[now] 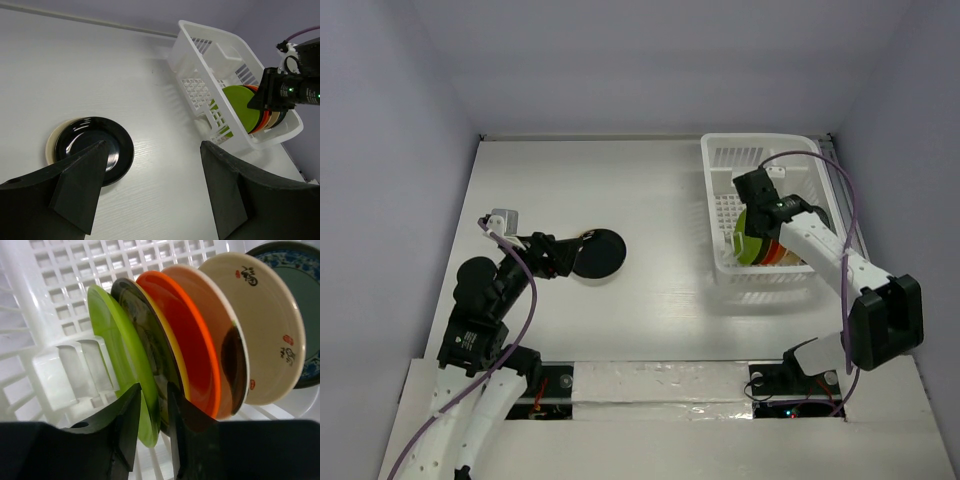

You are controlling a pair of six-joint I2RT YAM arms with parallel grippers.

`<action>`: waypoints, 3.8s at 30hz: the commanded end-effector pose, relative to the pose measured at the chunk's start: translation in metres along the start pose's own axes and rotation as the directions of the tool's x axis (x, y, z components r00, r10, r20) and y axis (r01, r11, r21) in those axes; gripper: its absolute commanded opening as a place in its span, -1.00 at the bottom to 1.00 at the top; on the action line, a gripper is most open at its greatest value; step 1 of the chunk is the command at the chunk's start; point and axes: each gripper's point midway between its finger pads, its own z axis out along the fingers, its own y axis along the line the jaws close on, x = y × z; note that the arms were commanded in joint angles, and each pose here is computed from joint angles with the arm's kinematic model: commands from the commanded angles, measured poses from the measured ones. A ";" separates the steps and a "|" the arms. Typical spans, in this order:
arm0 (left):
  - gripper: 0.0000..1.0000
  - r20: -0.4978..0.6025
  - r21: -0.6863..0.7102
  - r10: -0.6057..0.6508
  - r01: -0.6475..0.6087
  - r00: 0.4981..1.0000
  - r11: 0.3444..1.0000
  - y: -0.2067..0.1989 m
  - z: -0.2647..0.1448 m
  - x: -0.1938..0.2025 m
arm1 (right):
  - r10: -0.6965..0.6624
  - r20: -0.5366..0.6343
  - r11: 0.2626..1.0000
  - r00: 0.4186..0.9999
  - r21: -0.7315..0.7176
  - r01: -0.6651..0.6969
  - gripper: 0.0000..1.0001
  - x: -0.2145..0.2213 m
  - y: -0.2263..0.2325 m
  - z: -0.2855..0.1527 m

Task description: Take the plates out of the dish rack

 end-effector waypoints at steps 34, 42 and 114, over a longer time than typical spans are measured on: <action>0.39 0.026 0.047 0.014 -0.015 1.000 0.999 -0.008 0.001 -0.005 | 0.017 0.371 1.000 0.929 0.007 -0.021 -1.00 -0.117 -0.010 -0.134; -0.92 0.030 0.024 0.008 -0.009 1.000 1.000 -0.004 0.003 -0.005 | 0.279 0.377 0.791 0.883 -0.611 0.011 -1.00 -0.114 0.141 -0.189; -0.16 0.042 0.040 0.011 -0.013 0.999 0.999 -0.009 -0.003 -0.008 | 0.098 0.082 0.990 0.992 0.091 -0.106 -0.27 -0.014 -0.028 -0.012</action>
